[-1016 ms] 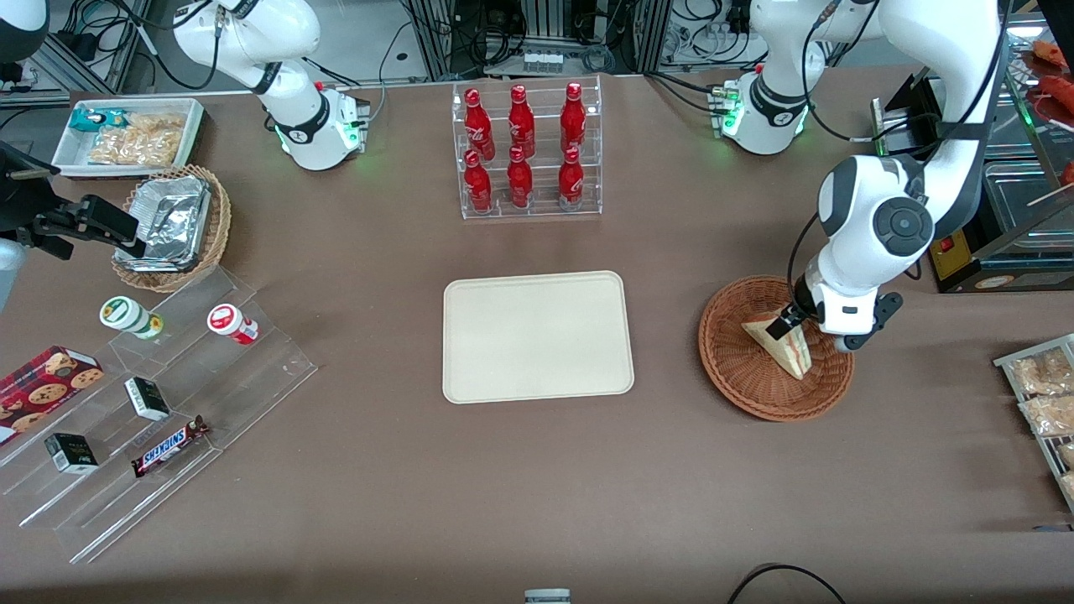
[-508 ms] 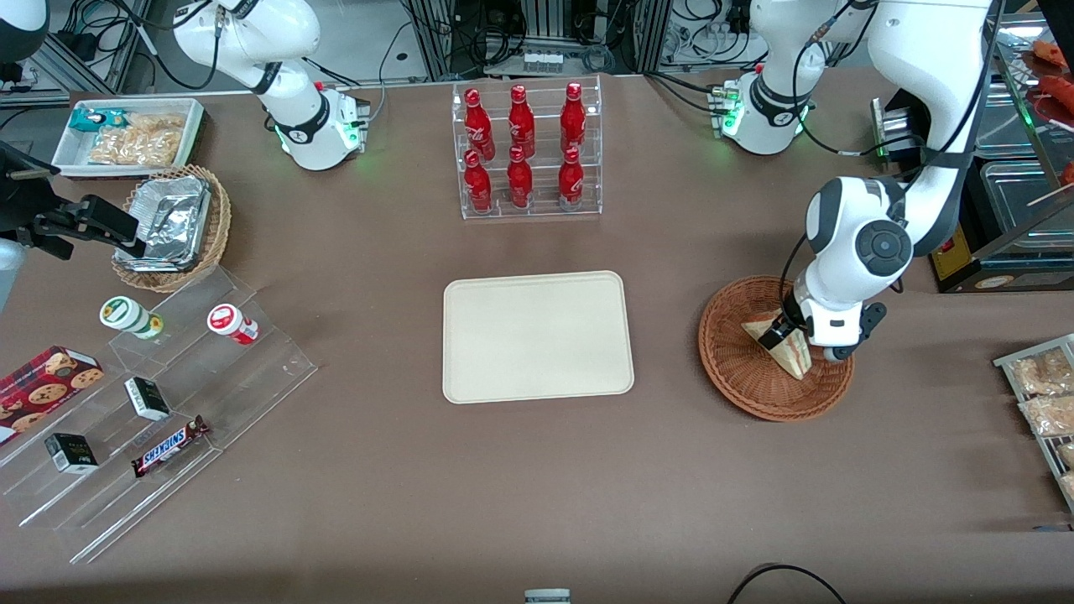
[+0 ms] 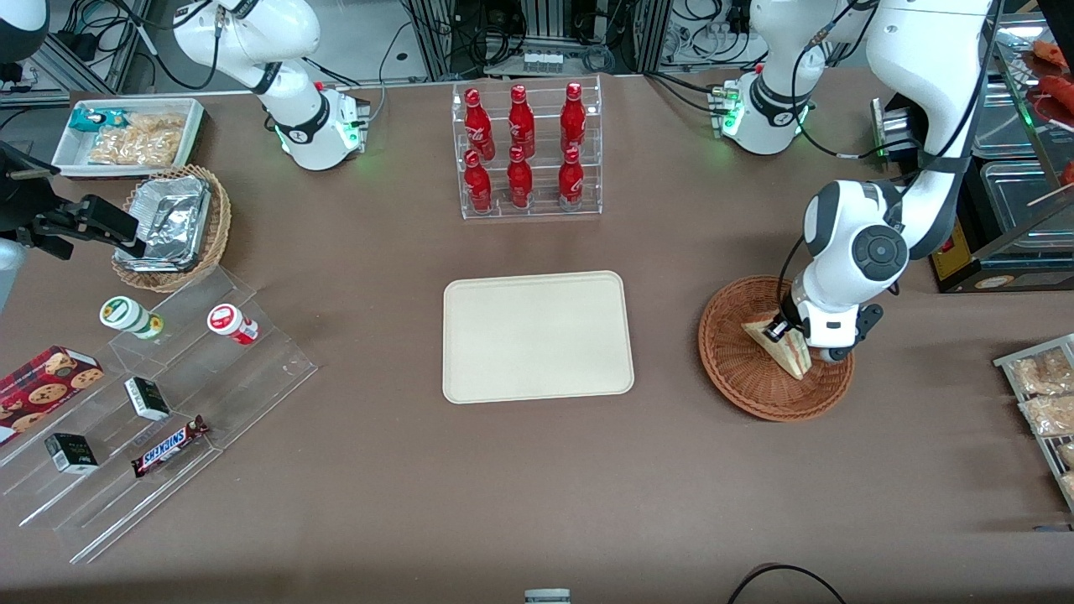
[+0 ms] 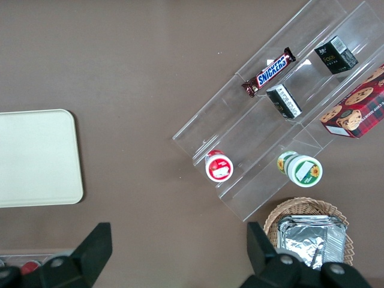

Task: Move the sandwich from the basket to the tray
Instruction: 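Close the left gripper on the sandwich's wrapped edge, then lift the sandwich and carry it over the cream tray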

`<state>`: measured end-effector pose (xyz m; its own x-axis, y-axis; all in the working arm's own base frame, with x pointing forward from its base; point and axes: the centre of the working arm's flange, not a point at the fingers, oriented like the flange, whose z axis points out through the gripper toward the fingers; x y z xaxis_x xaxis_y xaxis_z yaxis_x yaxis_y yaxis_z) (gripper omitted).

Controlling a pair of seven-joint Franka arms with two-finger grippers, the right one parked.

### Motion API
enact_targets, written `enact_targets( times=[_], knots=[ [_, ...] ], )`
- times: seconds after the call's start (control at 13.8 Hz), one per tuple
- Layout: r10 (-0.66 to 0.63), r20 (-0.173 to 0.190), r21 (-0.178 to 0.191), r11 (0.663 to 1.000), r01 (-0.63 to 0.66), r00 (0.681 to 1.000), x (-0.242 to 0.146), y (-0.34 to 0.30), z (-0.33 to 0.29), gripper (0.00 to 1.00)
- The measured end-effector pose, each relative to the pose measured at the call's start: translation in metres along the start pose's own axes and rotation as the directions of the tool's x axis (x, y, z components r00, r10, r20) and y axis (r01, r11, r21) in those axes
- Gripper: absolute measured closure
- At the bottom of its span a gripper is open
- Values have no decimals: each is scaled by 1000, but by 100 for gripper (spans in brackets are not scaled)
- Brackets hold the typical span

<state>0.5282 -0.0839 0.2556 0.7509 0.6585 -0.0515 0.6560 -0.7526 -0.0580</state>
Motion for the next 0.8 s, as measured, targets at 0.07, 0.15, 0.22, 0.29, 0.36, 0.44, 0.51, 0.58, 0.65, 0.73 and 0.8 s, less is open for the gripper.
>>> enact_targets(
  times=[0.07,0.15,0.22,0.29,0.36,0.44,0.51,0.58,0.65,0.73,0.8],
  knots=[
    [28,2,3,1000,-28,1000,0,0,-4,74],
    [61,8,10,998,-61,998,1,0,-12,80],
    [92,22,25,995,-92,996,1,1,-22,81],
    [116,36,39,992,-118,993,0,3,-35,81],
    [137,43,47,989,-139,990,-2,8,-48,81],
    [156,46,53,986,-159,987,-8,16,-59,82],
    [181,53,62,981,-184,982,-18,27,-70,85],
    [212,61,73,974,-217,975,-30,41,-80,85],
    [249,64,80,964,-254,966,-45,57,-91,85],
    [289,68,88,952,-294,955,-63,75,-100,85],
    [328,69,93,938,-333,942,-83,93,-106,85]
  ],
)
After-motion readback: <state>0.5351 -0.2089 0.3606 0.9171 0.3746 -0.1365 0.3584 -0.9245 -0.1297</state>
